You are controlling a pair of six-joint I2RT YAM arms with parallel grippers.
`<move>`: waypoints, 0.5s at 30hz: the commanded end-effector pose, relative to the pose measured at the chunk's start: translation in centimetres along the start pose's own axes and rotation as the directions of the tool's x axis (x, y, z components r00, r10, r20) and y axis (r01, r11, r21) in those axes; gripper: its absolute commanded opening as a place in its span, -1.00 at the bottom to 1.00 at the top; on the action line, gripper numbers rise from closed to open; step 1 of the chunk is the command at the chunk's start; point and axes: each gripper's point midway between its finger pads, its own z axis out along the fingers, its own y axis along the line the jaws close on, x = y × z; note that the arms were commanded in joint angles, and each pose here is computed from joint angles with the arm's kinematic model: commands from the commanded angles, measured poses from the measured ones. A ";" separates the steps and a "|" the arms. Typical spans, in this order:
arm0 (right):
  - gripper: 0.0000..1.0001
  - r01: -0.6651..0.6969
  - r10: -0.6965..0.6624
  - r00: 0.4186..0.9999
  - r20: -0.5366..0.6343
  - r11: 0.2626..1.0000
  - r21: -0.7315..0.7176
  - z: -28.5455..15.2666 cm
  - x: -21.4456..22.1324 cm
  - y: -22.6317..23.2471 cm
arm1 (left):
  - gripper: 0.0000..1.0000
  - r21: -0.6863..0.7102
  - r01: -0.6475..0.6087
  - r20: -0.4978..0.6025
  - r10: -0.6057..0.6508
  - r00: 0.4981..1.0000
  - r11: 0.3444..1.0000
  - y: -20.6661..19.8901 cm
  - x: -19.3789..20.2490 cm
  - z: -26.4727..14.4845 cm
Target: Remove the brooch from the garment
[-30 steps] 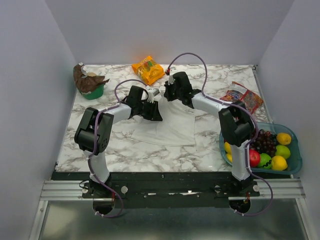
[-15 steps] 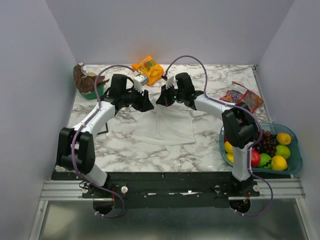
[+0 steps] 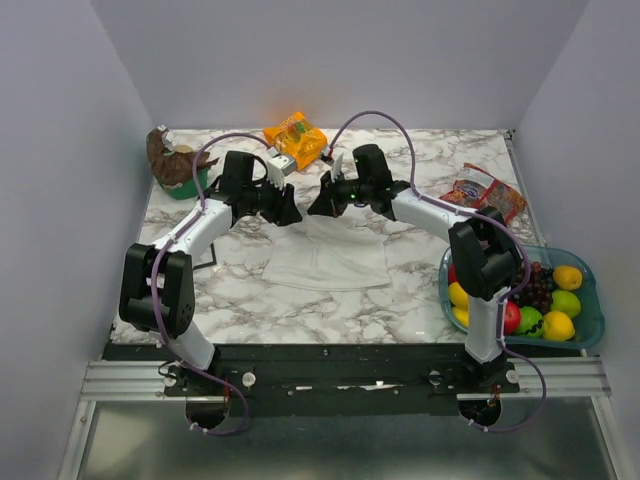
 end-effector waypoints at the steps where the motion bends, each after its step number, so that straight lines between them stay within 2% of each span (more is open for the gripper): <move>1: -0.99 0.037 -0.037 0.999 0.005 0.998 -0.051 -1.0 -0.9 1.3 | -0.02 0.007 -0.046 0.030 0.046 0.998 0.999 0.4 -1.7 0.4; 6: -0.99 0.066 -0.065 0.998 0.007 0.996 -0.066 -1.1 -0.9 1.6 | -0.02 -0.009 -0.056 0.030 0.057 0.998 0.998 1.2 -1.8 0.7; 10: -0.99 0.056 -0.058 0.998 -0.021 0.995 -0.084 -1.3 0.0 1.9 | -0.04 0.090 -0.046 0.018 0.045 0.999 0.995 0.1 -1.5 1.0; 15: -0.99 0.063 -0.066 0.997 -0.031 0.993 -0.100 -1.3 0.3 2.1 | -0.16 0.159 -0.050 -0.008 0.052 0.999 0.986 -0.3 -1.3 1.6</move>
